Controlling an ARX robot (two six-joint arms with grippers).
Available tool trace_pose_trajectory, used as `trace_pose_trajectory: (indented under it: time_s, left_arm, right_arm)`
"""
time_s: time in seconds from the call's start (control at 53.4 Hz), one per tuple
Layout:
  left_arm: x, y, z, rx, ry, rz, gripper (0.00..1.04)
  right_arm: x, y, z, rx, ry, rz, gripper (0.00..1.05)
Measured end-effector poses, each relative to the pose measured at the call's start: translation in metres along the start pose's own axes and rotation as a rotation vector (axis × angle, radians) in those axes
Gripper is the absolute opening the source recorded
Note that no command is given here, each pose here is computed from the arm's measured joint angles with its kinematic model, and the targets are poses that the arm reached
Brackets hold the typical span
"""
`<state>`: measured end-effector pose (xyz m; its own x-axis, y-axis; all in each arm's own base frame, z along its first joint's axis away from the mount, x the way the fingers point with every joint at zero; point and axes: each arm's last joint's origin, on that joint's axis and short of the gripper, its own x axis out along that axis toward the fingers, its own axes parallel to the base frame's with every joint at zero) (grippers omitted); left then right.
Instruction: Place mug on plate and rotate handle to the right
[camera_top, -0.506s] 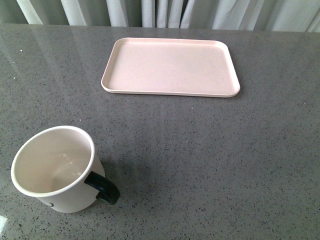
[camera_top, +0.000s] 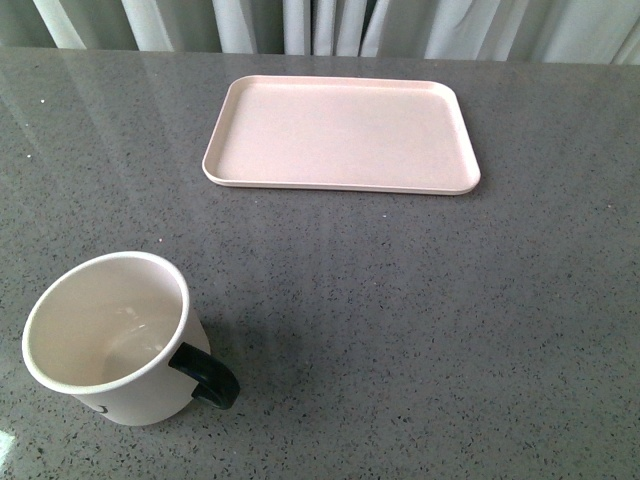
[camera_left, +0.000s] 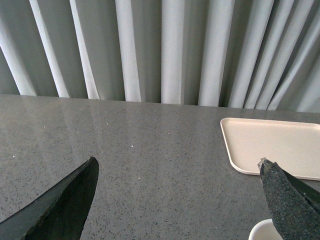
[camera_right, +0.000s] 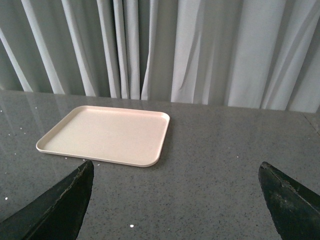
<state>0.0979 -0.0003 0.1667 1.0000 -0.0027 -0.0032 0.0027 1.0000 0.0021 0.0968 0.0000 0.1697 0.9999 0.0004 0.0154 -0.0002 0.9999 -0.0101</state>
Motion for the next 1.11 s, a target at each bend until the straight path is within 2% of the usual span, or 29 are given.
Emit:
trace_pose_trajectory:
  time_s: [0.187,0.244,0.319,0.431,0.525,0.675,0.806,1.106]
  left_arm:
    - [0.000,0.000,-0.001,-0.004,0.021,-0.013,0.96]
    - [0.000,-0.001,0.000,-0.028,0.201,-0.099,0.96]
    - [0.002,-0.003,0.004,-0.100,0.520,-0.200,0.96]
    - [0.007,-0.002,0.003,-0.133,0.676,-0.212,0.96]
    - [0.017,0.000,0.010,-0.105,0.695,-0.208,0.96]
    - [0.036,-0.009,0.018,-0.012,0.722,-0.269,0.96]
    - [0.053,-0.019,0.016,0.050,0.750,-0.316,0.96]
    - [0.077,-0.028,0.001,0.091,0.808,-0.323,0.96]
  right_arm:
    - [0.000,0.000,0.000,0.000,0.000,0.000,0.96]
    - [0.000,0.000,0.000,0.000,0.000,0.000,0.96]
    - [0.000,0.000,0.000,0.000,0.000,0.001,0.96]
    - [0.000,0.000,0.000,0.000,0.000,0.001,0.96]
    - [0.000,0.000,0.000,0.000,0.000,0.000,0.96]
    - [0.000,0.000,0.000,0.000,0.000,0.000,0.96]
    - [0.000,0.000,0.000,0.000,0.000,0.001,0.96]
    - [0.000,0.000,0.000,0.000,0.000,0.001,0.96]
